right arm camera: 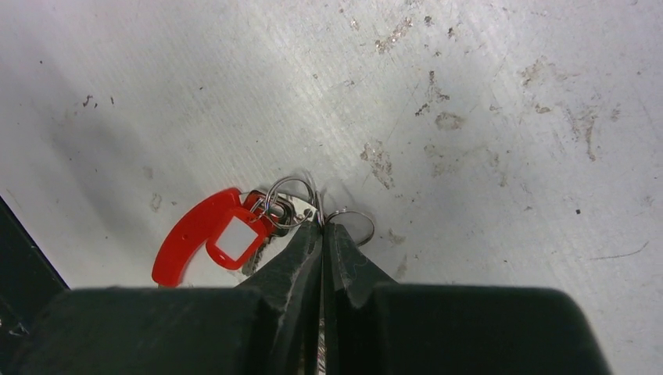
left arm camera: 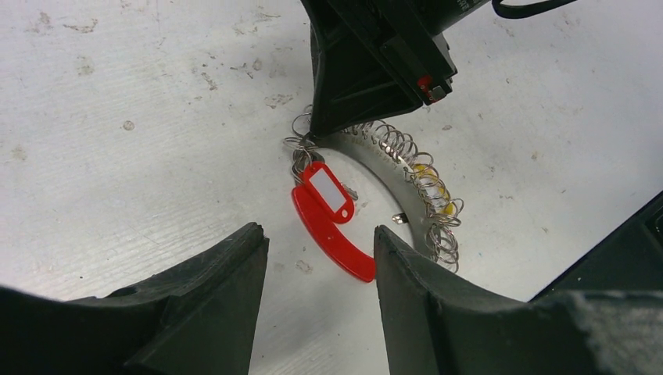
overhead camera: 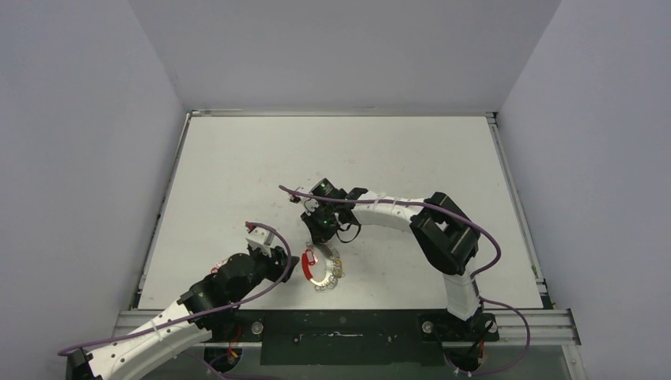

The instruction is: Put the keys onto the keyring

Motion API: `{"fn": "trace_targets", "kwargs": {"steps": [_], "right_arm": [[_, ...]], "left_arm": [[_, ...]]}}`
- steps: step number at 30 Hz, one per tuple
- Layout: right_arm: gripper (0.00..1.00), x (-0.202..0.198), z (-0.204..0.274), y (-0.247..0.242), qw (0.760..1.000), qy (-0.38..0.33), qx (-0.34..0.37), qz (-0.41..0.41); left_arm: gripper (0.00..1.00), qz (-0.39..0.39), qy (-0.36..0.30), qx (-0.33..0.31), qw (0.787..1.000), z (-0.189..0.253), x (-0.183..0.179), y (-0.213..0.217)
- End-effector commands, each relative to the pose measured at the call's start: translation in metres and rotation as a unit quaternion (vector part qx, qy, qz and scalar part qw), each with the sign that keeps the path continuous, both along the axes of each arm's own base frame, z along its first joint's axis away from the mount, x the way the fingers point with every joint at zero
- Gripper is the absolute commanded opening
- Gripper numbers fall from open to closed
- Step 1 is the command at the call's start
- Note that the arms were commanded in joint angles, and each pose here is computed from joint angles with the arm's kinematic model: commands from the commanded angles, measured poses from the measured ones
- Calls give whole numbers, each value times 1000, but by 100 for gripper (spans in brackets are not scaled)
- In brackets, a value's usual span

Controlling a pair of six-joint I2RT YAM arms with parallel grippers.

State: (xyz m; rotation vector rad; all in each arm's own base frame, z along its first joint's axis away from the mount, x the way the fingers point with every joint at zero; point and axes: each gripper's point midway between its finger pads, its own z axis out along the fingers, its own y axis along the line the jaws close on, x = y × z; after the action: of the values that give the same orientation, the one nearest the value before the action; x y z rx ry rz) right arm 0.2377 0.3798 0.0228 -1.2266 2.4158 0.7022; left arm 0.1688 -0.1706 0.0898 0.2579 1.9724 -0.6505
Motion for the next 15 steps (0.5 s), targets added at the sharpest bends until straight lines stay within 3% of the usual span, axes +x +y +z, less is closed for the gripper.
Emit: {"fn": "trace_targets", "kwargs": {"steps": [1,15], "right_arm": [[0,-1,54,6,997,-53,48,42],[0,-55,120,-26,972,-113,130,163]], "left_arm": [[50,-5,-39,-16,999,32,6,-4],[48,-104,-182,-28,977,81,2,-27]]}}
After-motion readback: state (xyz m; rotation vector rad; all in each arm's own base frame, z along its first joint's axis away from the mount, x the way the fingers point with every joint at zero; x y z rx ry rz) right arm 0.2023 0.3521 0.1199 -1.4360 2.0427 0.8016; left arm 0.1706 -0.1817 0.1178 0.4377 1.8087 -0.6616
